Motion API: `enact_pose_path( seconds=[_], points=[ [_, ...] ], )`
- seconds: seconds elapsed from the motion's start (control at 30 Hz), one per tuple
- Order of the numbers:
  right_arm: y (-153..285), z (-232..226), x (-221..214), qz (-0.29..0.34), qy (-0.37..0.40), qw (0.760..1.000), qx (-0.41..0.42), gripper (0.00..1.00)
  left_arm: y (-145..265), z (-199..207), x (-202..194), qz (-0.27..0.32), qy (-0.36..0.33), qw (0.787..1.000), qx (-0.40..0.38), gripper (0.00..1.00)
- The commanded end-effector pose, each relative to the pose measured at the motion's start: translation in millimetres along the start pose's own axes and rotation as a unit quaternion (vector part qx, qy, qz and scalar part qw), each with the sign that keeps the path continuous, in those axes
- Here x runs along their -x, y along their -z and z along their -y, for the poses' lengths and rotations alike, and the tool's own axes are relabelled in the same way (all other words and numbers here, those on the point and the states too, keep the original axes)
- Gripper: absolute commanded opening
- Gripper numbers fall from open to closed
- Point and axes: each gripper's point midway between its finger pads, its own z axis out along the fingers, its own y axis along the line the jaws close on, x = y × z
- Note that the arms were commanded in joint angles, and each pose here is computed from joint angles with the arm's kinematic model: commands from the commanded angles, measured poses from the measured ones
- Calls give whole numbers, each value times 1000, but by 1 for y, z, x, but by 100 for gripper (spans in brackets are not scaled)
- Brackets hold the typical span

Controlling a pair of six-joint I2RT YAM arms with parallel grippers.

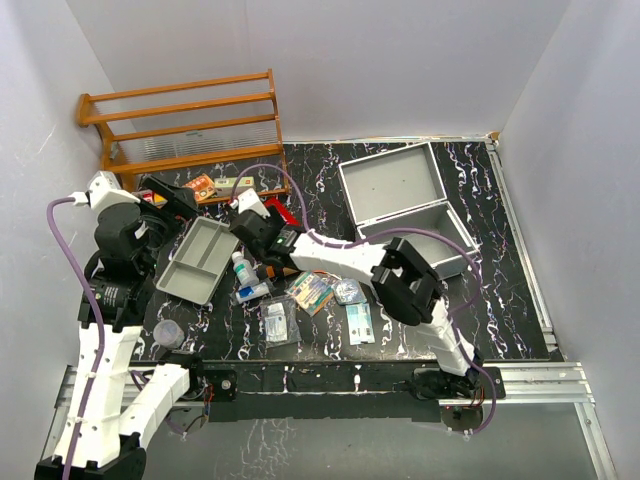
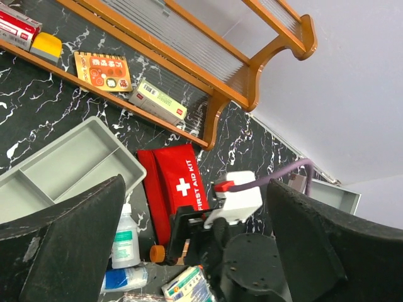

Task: Organize the medicine kit

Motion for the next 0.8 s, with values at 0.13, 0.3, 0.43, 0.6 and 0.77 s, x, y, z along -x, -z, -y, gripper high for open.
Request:
enact_pose_path(
  seconds=[0.13,0.3,0.43,0.6,0.77],
  points=[
    [-21,9,16,18,47,997,-58,54,-2,10,18,29,-11,999,-8,94],
    [-35,3,1,5,60,996,-62,53,-8,7,13,21,-22,1000,0,95],
    [-46,-3,-5,-2,70,996,-59,53,-8,7,12,19,-25,1000,-1,96],
    [-54,5,-8,-1,87,992,-92,49,-12,5,9,16,-28,999,1,97],
    [-62,10,-10,1,109,987,-118,43,-14,4,8,15,-28,999,5,97]
  ],
)
